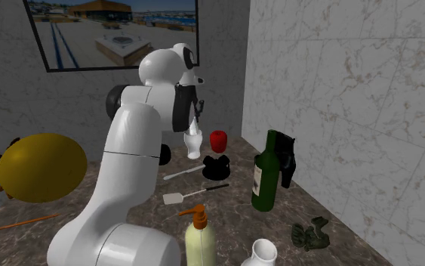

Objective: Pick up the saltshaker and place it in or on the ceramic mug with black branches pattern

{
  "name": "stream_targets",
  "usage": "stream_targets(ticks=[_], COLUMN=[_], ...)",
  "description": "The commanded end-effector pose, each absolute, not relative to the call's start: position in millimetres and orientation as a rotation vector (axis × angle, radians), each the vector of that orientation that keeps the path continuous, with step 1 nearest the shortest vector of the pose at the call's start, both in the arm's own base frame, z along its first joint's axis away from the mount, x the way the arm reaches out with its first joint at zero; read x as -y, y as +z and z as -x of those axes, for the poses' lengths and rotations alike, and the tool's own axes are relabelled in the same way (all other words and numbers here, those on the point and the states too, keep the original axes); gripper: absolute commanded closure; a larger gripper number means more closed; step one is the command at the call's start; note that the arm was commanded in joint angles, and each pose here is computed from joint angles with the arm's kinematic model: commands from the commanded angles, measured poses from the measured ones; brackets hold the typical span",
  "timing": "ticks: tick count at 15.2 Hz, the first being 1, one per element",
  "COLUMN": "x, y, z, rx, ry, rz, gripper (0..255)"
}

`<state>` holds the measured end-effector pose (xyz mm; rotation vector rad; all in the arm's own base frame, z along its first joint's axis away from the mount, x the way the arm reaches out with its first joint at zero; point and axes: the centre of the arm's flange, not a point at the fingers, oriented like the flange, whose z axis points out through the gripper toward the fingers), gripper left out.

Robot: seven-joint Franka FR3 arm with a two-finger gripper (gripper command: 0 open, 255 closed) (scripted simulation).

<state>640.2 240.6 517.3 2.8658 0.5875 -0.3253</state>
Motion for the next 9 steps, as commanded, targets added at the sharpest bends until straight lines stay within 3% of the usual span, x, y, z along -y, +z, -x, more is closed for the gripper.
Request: stream_targets(ticks=[1, 9], x=[-266, -360], y=[517, 524], z=[-629, -582], rx=[-0.586, -0.586], ry=[-0.326, -0.326], rz=[-2.866, -2.866], gripper=[255, 255])
